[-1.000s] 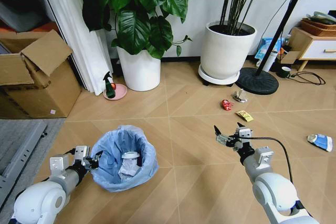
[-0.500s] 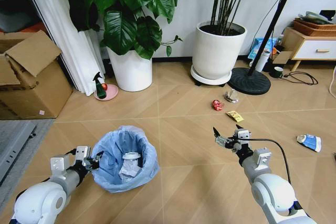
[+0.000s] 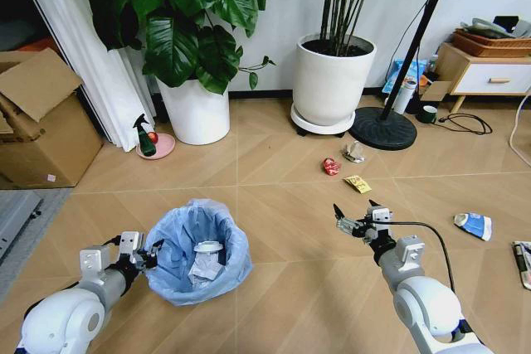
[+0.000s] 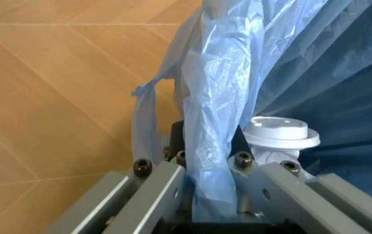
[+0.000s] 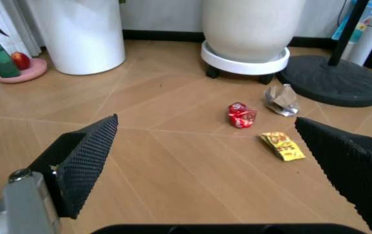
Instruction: Pick up the trash bin and place the garbage on the floor into it.
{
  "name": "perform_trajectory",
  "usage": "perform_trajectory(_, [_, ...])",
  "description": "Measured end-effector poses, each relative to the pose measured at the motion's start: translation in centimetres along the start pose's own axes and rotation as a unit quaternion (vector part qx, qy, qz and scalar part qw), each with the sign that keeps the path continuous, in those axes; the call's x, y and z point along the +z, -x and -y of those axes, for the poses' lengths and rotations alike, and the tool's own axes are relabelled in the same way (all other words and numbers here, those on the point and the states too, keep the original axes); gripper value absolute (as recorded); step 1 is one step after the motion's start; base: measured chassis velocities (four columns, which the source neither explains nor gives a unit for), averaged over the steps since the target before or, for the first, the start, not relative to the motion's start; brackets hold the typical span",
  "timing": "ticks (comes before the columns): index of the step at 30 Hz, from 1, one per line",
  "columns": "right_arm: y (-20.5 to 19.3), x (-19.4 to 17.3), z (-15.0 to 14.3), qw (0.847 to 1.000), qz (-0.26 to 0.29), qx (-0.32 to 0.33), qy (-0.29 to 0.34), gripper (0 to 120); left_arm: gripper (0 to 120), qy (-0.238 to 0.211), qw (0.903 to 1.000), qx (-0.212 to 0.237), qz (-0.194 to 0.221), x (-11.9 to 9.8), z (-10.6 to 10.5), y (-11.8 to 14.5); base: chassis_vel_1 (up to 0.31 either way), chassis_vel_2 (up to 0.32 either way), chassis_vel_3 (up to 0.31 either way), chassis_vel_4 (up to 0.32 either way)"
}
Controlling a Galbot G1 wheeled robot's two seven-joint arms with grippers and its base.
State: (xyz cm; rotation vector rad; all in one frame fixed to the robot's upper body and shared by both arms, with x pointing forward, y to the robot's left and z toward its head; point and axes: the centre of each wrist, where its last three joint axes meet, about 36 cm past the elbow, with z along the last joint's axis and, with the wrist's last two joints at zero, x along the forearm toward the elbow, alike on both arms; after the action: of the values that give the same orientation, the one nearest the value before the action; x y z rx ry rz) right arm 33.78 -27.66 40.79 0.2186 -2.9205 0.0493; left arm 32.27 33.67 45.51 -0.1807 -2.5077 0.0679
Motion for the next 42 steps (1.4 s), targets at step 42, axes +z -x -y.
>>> perform_trajectory(42, [0.0,1.1,-0.4,1.0,-0.008,0.01,-0.006,100,0,-0.002,1.0,0.002,0.0,0.2,0.0,0.2,-0.152,-0.149,0.151,0.151])
